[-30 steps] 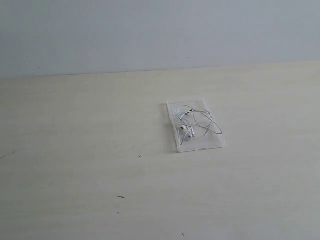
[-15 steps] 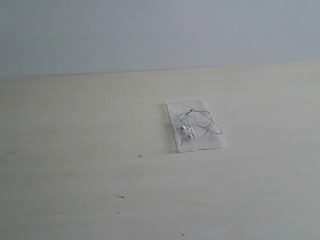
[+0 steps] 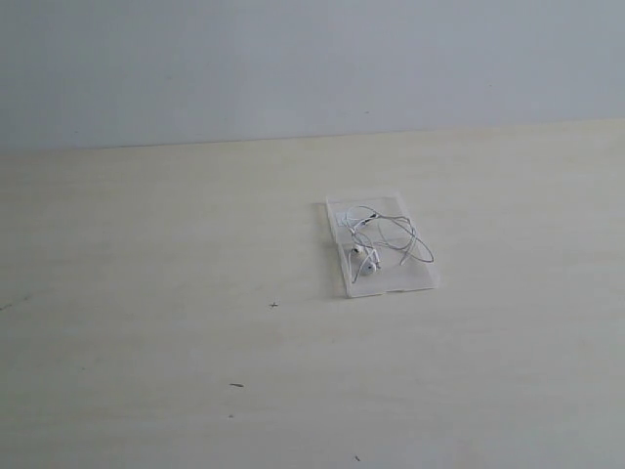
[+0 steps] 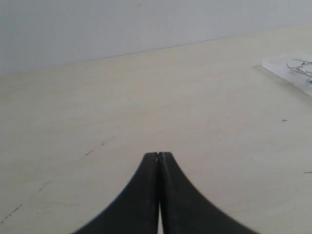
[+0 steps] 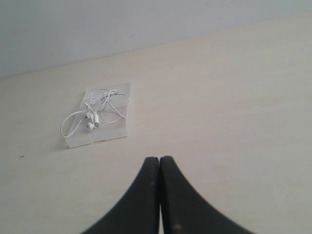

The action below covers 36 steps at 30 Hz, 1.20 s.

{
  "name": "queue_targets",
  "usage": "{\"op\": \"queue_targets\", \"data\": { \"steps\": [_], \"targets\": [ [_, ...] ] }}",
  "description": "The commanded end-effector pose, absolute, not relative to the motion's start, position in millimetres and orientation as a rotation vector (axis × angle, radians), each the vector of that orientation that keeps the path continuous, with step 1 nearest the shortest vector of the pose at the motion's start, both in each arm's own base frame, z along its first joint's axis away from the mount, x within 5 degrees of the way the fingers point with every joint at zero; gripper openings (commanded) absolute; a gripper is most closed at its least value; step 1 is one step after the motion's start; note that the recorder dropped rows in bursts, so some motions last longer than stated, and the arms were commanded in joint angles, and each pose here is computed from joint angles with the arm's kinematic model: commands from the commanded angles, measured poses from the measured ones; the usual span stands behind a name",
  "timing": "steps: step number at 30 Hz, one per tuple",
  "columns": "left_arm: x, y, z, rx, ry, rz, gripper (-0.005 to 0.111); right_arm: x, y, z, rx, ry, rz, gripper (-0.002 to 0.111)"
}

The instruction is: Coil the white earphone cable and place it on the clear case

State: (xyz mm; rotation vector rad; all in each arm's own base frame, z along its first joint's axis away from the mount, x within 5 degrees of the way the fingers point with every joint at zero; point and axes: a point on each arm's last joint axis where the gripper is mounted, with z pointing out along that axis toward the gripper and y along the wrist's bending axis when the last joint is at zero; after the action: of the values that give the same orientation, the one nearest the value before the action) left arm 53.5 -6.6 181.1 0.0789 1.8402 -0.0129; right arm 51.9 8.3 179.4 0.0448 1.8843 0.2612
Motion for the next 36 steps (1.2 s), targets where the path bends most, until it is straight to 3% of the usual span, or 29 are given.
{"op": "queue_targets", "data": {
  "steps": [1,36],
  "targets": [
    [53.3,-6.7,181.6,0.067,1.833,-0.022,0.0,52.0,6.8,178.5,0.074,1.876,0.256,0.0],
    [53.3,-6.7,181.6,0.067,1.833,-0.022,0.0,51.9,7.2,178.4,0.082,1.877,0.27,0.0]
  ]
}}
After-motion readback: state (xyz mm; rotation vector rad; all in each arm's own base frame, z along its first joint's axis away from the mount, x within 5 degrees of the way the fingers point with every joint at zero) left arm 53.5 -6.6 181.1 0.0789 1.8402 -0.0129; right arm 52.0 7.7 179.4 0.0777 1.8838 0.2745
